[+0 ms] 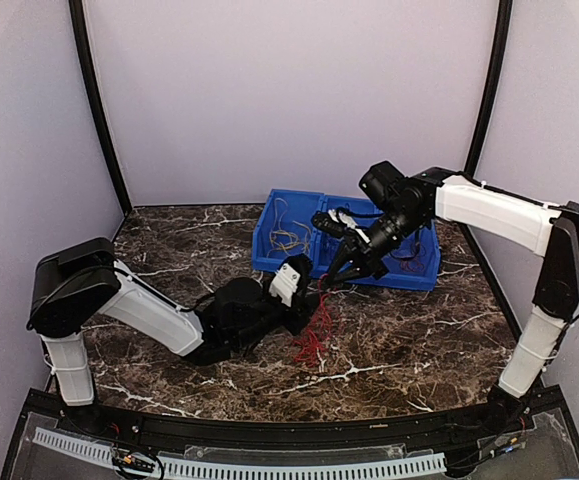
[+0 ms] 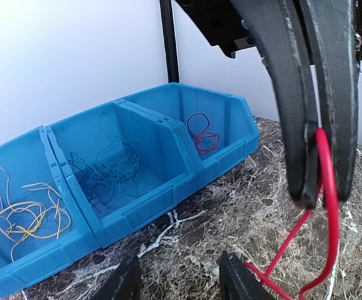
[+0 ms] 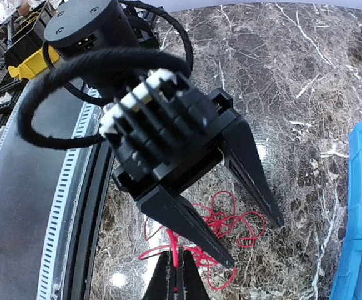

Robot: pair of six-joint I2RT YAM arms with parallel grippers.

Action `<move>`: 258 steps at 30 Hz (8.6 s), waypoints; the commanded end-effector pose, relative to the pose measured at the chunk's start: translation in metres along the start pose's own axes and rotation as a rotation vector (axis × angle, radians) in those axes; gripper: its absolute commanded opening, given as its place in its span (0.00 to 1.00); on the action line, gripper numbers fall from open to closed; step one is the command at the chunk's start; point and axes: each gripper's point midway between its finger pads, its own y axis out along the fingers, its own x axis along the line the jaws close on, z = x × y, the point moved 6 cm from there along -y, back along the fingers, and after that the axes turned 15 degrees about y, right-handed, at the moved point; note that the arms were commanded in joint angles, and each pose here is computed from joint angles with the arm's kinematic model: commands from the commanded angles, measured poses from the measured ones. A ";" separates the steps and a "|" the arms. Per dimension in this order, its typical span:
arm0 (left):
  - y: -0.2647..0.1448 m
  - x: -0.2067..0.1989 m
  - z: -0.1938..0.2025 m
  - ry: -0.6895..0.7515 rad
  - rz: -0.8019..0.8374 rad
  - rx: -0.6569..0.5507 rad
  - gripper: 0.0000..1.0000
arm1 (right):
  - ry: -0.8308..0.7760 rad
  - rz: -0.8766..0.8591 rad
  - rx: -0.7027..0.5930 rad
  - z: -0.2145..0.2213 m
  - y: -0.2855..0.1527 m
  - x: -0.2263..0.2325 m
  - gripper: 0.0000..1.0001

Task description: Untangle the cables

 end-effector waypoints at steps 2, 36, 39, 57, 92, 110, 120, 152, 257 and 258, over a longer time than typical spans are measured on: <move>-0.023 0.026 -0.030 -0.118 -0.099 -0.012 0.49 | 0.076 0.033 0.025 0.008 0.000 -0.015 0.00; -0.013 0.014 -0.034 -0.234 -0.139 -0.155 0.26 | 0.135 0.033 -0.065 -0.004 -0.008 -0.017 0.00; -0.006 0.016 -0.025 -0.257 -0.197 -0.125 0.15 | 0.110 -0.013 -0.095 -0.012 -0.016 -0.003 0.00; 0.019 -0.020 0.072 -0.168 -0.170 0.106 0.08 | -0.192 -0.075 -0.278 -0.076 -0.114 0.082 0.00; -0.068 0.022 0.073 -0.041 -0.309 0.197 0.16 | -0.488 0.466 -0.785 -0.121 -0.321 0.174 0.00; -0.117 0.031 0.027 -0.047 -0.122 0.130 0.05 | -0.053 0.661 -0.363 0.069 -0.194 -0.002 0.01; -0.086 0.005 0.033 -0.025 0.030 0.185 0.05 | 0.019 0.544 -0.040 0.143 -0.106 -0.006 0.54; -0.090 -0.002 0.015 -0.164 0.105 0.134 0.11 | 0.038 0.025 0.025 0.021 0.084 -0.022 0.97; -0.115 0.016 0.070 -0.329 -0.031 0.318 0.00 | -0.422 0.513 -0.723 -0.109 -0.285 0.117 0.00; -0.118 0.018 0.070 -0.328 -0.038 0.322 0.00 | -0.420 0.512 -0.725 -0.109 -0.290 0.118 0.00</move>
